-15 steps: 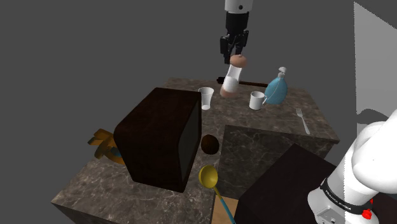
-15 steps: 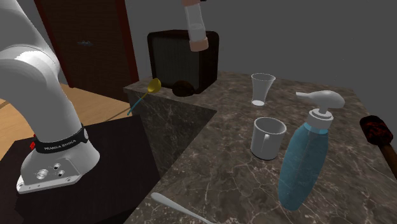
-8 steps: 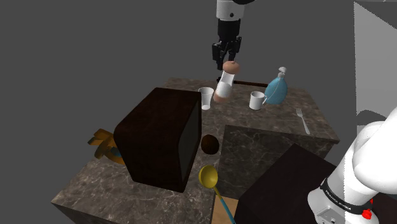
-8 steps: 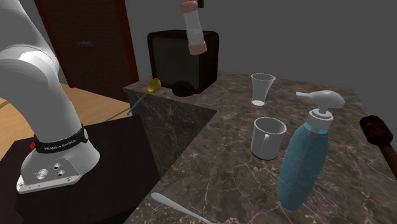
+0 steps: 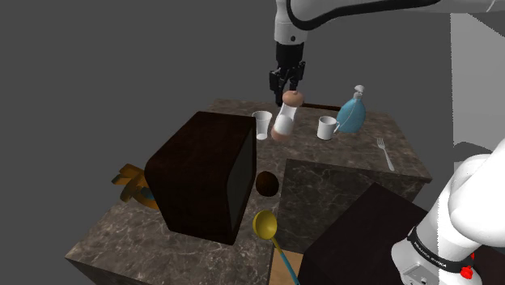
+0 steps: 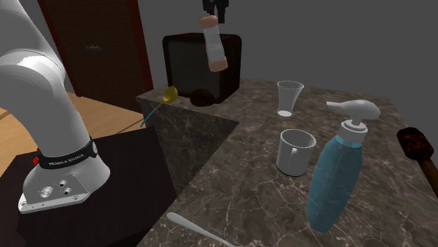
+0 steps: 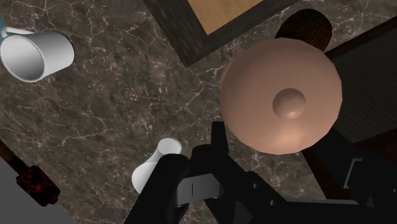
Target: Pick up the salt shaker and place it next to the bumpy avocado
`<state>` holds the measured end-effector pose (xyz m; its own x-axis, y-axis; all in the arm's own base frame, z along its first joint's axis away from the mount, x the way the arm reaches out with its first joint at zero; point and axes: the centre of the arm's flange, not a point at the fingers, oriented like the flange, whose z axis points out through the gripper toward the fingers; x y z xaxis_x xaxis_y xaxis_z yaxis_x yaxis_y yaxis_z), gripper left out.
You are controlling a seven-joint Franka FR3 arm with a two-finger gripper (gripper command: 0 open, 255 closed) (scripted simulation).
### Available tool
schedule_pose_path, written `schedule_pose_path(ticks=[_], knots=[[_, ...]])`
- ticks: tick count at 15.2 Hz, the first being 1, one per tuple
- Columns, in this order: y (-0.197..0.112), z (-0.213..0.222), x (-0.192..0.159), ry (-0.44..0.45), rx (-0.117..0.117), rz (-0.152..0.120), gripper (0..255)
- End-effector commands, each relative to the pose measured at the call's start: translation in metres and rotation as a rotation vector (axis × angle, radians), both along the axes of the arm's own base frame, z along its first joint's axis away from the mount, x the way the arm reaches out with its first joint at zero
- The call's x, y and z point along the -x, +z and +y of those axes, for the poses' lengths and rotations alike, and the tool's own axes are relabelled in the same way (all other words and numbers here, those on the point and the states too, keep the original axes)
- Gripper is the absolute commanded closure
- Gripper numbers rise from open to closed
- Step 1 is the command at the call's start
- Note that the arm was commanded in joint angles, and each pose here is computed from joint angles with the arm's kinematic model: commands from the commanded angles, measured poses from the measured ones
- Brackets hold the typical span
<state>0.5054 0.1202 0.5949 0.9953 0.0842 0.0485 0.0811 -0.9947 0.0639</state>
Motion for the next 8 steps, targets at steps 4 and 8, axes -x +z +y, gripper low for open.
schedule_pose_path(ticks=[4,8], knots=[[-0.027,-0.001,0.000,0.000,0.000,-0.001,255],[-0.048,-0.001,0.000,0.000,0.000,-0.001,255]])
